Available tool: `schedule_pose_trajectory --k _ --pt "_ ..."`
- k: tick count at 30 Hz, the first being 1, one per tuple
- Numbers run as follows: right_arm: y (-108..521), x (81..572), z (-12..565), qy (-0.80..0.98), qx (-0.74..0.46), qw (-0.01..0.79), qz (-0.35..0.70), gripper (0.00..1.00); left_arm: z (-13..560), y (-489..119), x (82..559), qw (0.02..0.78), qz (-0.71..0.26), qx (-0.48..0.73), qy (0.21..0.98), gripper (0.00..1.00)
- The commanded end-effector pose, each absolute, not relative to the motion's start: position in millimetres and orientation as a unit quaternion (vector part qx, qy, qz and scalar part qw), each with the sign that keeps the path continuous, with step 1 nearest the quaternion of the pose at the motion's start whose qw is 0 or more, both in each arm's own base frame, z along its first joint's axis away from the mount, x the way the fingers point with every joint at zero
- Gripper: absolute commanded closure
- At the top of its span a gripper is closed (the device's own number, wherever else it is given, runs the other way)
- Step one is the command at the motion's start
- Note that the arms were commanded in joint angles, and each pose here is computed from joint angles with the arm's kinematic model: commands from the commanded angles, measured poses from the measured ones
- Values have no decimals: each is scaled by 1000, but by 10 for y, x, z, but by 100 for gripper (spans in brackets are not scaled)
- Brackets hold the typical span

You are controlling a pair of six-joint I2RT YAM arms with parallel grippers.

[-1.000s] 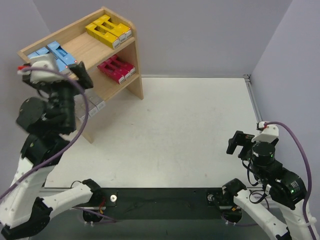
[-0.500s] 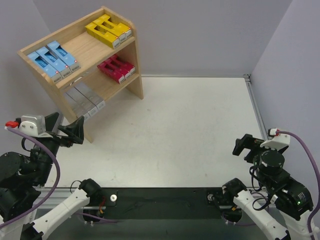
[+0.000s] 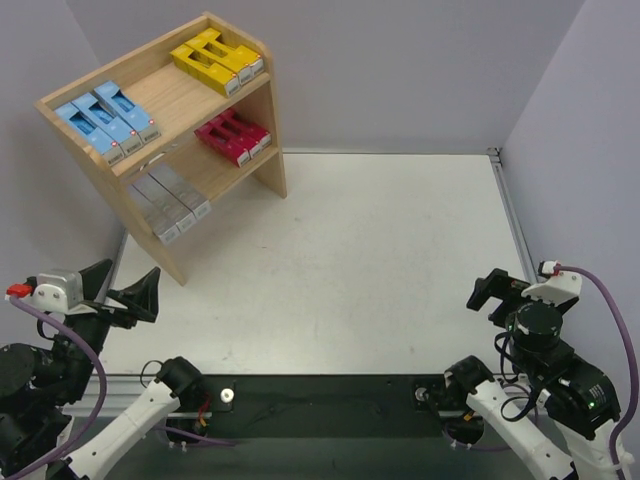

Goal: Place and organize the toothpastes onto the shelf
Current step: Reset both arms

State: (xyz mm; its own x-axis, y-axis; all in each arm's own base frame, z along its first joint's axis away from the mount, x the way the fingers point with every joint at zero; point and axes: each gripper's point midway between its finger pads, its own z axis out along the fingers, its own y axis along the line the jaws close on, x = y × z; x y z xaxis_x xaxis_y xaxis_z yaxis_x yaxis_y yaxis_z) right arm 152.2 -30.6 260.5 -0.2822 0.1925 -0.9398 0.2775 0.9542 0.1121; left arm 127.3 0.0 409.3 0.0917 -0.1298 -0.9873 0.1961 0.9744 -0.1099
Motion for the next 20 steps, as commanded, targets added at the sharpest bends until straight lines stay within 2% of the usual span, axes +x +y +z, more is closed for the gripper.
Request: schedule_pose_trajectory --k 1,20 --pt "-412 1492 2676 783 160 600 -50 0 4040 -28 1311 737 -113 18 666 3" --pt "-405 1446 2574 781 158 603 -37 0 4079 -119 1451 744 -113 13 658 3"
